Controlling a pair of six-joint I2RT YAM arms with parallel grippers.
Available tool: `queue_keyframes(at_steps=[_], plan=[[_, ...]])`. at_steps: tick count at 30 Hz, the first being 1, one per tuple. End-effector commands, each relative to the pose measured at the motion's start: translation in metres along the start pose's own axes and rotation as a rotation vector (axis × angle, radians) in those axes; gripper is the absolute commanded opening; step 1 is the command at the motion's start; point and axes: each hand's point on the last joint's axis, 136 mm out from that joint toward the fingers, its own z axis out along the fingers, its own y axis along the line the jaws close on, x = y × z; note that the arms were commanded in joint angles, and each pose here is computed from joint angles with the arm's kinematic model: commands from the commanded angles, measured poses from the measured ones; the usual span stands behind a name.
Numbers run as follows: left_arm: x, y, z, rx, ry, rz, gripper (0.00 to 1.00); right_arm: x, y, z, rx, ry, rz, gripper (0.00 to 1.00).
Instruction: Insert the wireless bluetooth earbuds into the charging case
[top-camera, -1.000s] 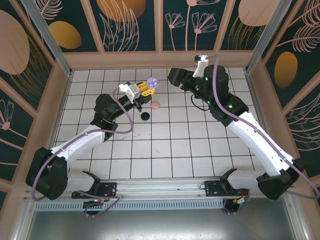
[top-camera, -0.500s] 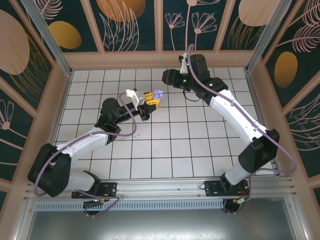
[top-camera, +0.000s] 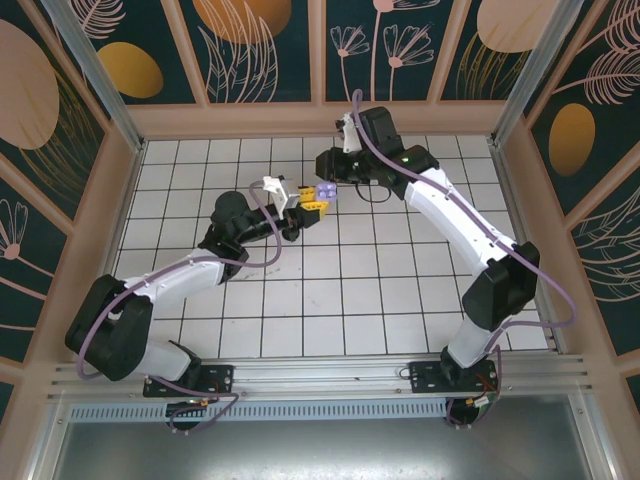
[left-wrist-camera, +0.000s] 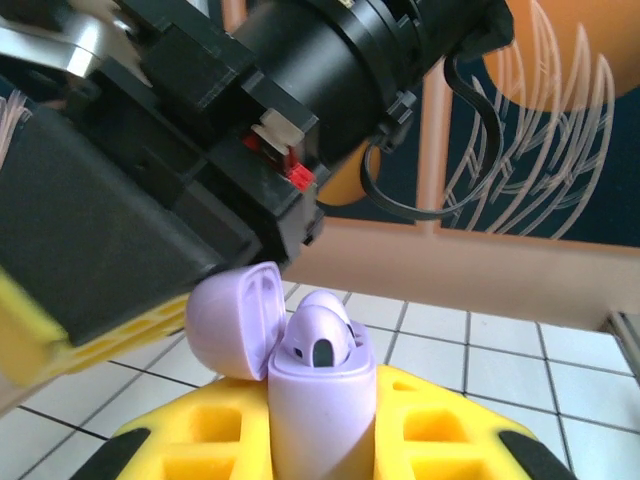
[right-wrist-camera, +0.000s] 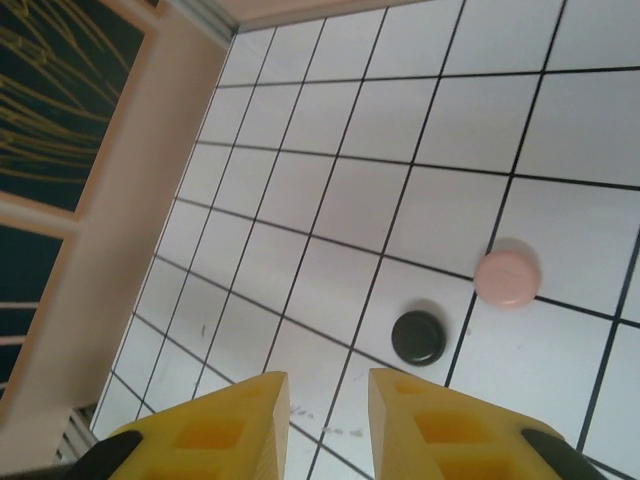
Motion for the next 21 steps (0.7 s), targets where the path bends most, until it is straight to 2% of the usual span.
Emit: queue_keyframes(at_steps=[1, 11, 21], plan=[[-0.014, 0.000, 0.007, 0.019, -0.032, 0.020, 0.00, 0.021, 0.012, 0.001, -0.021, 0.086, -0.045, 0.26], [-0.016, 0.005, 0.013, 0.011, -0.028, 0.031, 0.00, 0.059, 0.018, -0.025, -0.029, 0.123, -0.051, 0.20], [-0.016, 0.007, 0.014, 0.005, -0.027, 0.030, 0.00, 0.058, 0.016, -0.057, -0.008, 0.049, -0.031, 0.20]])
